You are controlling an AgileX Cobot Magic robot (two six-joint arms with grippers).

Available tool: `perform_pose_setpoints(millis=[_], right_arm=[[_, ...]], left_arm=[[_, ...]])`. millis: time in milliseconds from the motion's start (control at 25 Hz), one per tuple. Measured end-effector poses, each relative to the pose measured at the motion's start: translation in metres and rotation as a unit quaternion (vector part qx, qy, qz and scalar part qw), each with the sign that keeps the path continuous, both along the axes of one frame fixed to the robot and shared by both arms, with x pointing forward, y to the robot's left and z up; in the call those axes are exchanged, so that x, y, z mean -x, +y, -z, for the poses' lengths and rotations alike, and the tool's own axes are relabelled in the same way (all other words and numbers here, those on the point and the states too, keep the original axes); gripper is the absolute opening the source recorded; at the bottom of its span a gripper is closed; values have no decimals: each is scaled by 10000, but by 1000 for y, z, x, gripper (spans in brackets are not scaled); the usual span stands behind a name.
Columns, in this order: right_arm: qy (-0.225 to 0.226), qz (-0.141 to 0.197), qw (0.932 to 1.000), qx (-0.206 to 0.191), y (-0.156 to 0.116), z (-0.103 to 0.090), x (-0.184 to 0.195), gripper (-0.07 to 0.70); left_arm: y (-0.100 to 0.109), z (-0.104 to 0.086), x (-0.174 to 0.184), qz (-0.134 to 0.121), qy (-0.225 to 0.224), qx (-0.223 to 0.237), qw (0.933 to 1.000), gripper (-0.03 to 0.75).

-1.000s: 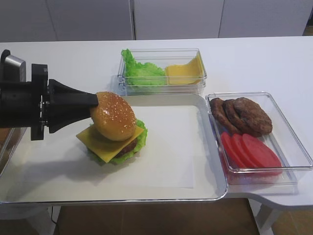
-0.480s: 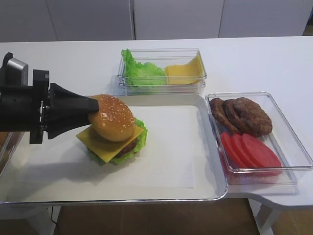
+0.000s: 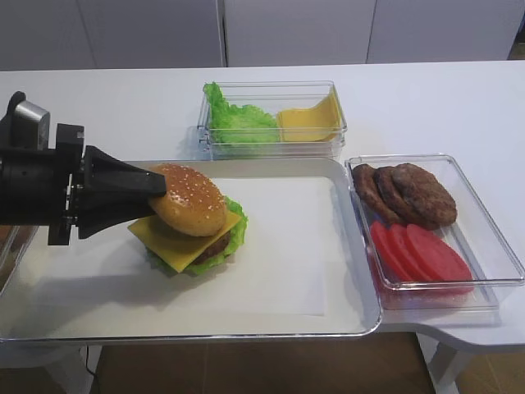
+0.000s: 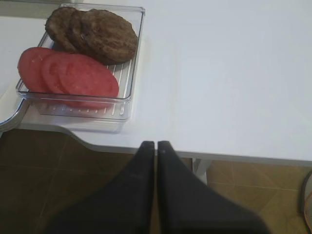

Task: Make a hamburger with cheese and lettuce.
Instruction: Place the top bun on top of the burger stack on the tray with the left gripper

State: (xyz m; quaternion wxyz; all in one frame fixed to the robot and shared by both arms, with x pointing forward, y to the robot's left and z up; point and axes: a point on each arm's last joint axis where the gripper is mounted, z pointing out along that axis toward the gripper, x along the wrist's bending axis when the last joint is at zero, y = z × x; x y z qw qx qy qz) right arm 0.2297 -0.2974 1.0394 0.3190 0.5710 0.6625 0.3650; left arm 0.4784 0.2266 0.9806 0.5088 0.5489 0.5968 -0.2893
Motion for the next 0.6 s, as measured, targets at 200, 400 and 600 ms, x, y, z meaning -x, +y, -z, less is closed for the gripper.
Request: perform_pose_setpoints(millis=[200,400,600], right_arm=[[0,0,10000,0,0,0,0,7],[0,0,10000,0,0,0,0,7],[0,0,10000,0,0,0,0,7]], left_arm=[[0,0,0,9,0,-8,10000,239],[0,2,2,123,21,-111,9999,239],[0,3,3,177,34,-160,9997,239]])
